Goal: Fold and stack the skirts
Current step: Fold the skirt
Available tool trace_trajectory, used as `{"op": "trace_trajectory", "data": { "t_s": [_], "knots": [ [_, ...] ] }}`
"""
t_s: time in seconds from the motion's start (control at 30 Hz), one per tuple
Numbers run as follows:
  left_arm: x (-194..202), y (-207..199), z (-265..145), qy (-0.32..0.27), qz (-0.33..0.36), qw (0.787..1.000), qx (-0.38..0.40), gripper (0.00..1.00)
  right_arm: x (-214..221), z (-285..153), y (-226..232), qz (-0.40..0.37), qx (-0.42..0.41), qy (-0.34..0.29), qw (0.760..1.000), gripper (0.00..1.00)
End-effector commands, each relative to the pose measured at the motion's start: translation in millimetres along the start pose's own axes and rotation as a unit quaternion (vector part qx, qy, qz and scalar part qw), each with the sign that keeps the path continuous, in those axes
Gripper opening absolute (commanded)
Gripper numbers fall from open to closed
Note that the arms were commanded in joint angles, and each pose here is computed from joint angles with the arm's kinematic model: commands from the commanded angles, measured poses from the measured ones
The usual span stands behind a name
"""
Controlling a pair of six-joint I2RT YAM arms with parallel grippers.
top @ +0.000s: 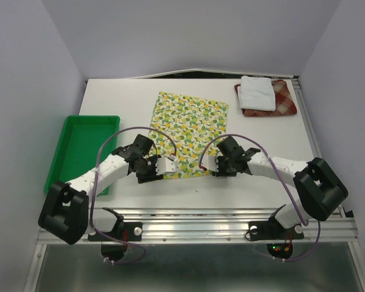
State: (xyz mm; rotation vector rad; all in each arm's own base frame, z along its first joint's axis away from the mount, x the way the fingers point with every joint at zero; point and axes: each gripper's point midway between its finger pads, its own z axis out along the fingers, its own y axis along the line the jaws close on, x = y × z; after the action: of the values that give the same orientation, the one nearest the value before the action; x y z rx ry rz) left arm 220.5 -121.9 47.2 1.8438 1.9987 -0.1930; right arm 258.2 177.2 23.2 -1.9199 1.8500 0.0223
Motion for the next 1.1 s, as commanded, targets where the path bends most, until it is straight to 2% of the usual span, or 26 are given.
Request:
{"op": "trace_trajectory", "data": {
  "t_s": [0.0,0.1,0.2,0.23,0.3,0.4,0.53,0.7,0.73,1.07],
  "knots": [
    [1.7,-23.2,9.8,0.003,0.021,0.999,0.024,0.56,0.6,6.2,12.6,-0.015,-0.018,-0.012,1.000,0.39],
    [4.8,-26.2,15.4,0.008,0.024,0.999,0.021,0.56,1.0,7.3,15.1,-0.017,-0.021,-0.014,1.000,0.36],
    [4.4,-24.1,21.7,0.010,0.025,1.000,0.011,0.55,3.2,9.8,15.3,-0.018,-0.022,-0.009,1.000,0.24],
    [7.3,-23.7,23.4,0.015,0.024,1.000,0.007,0.53,4.5,10.7,16.9,-0.018,-0.024,-0.007,1.000,0.14],
    [10.4,-21.1,28.5,0.022,0.022,1.000,-0.001,0.47,5.0,10.6,17.1,-0.017,-0.024,-0.006,1.000,0.05],
    [13.6,-16.2,32.8,0.028,0.022,0.999,-0.014,0.40,3.5,7.3,15.4,-0.014,-0.021,-0.008,1.000,0.01],
    [16.5,-13.2,33.2,0.033,0.024,0.999,-0.025,0.23,1.8,1.0,12.5,-0.011,-0.015,-0.008,1.000,0.01],
    [9.7,-7.5,25.4,0.020,0.023,0.999,-0.043,0.08,-4.8,-11.4,8.4,-0.003,-0.008,-0.018,1.000,0.01],
    [8.4,-6.0,23.8,0.017,0.023,0.998,-0.047,0.00,-5.8,-13.2,8.2,0.002,-0.007,-0.020,1.000,0.01],
    [-13.8,-4.7,-9.1,-0.022,0.016,0.998,-0.056,0.00,-18.8,-33.1,1.3,0.018,-0.010,-0.032,0.999,0.01]
  ]
}}
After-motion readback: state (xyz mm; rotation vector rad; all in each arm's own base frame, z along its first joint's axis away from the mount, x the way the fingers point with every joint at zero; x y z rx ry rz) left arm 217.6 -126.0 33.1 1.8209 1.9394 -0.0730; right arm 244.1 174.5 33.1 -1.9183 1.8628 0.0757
